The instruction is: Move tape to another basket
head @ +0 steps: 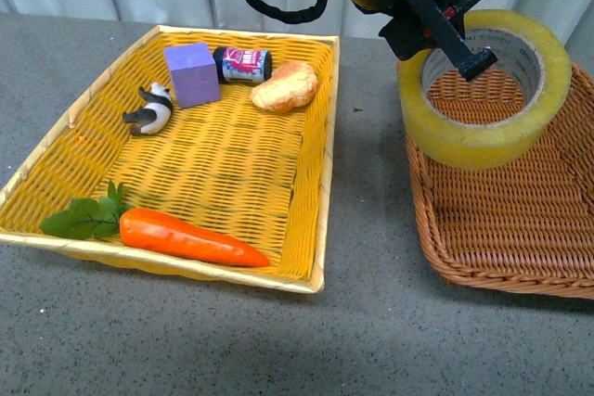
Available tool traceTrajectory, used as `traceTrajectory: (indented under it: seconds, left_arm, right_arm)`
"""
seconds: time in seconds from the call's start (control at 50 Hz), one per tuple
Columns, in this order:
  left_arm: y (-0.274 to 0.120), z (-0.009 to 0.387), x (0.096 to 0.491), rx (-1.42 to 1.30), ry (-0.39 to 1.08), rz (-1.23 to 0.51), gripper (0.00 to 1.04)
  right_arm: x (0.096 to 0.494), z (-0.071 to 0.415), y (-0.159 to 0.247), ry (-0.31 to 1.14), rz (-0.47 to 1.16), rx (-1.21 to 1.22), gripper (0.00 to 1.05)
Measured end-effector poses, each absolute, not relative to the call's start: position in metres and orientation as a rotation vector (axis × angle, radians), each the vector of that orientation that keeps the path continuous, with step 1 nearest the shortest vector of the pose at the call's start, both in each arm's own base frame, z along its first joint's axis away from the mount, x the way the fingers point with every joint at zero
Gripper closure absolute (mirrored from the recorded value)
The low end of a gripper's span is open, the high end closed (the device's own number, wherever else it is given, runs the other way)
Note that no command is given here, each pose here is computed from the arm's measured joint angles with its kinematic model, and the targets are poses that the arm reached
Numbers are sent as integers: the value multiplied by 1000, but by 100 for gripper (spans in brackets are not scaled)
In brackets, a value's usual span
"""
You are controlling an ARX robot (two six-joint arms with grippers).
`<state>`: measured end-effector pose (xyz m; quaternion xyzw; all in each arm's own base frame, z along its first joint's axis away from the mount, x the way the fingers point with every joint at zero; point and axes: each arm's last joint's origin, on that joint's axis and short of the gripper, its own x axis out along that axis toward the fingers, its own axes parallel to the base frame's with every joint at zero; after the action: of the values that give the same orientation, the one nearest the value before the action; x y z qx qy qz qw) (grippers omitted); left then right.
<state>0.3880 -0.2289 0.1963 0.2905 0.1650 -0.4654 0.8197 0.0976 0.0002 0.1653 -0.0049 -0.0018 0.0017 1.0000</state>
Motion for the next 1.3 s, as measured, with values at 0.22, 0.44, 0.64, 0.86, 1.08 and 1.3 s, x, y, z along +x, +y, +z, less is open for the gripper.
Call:
traceTrajectory:
  seconds: [0.22, 0.44, 0.64, 0.86, 1.08, 1.3]
  left_arm:
    - [-229, 197, 388, 623, 347, -992, 91]
    - [-229, 197, 388, 624, 346, -993, 91]
    - [-229, 197, 388, 625, 346, -993, 91]
    - [-229, 197, 388, 624, 346, -993, 91]
    - [-229, 197, 388, 624, 346, -993, 91]
    - [-229, 197, 388, 624, 346, -993, 91]
  right_arm:
    - [112, 173, 0, 218, 86, -234, 9]
    - [173, 198, 3, 332, 140, -239, 9]
    - [211, 202, 19, 437, 212, -209, 9]
    - [253, 206, 43, 514, 189, -186, 9]
    - [277, 197, 50, 604, 153, -147, 9]
    - [289, 192, 53, 664, 126, -122, 9]
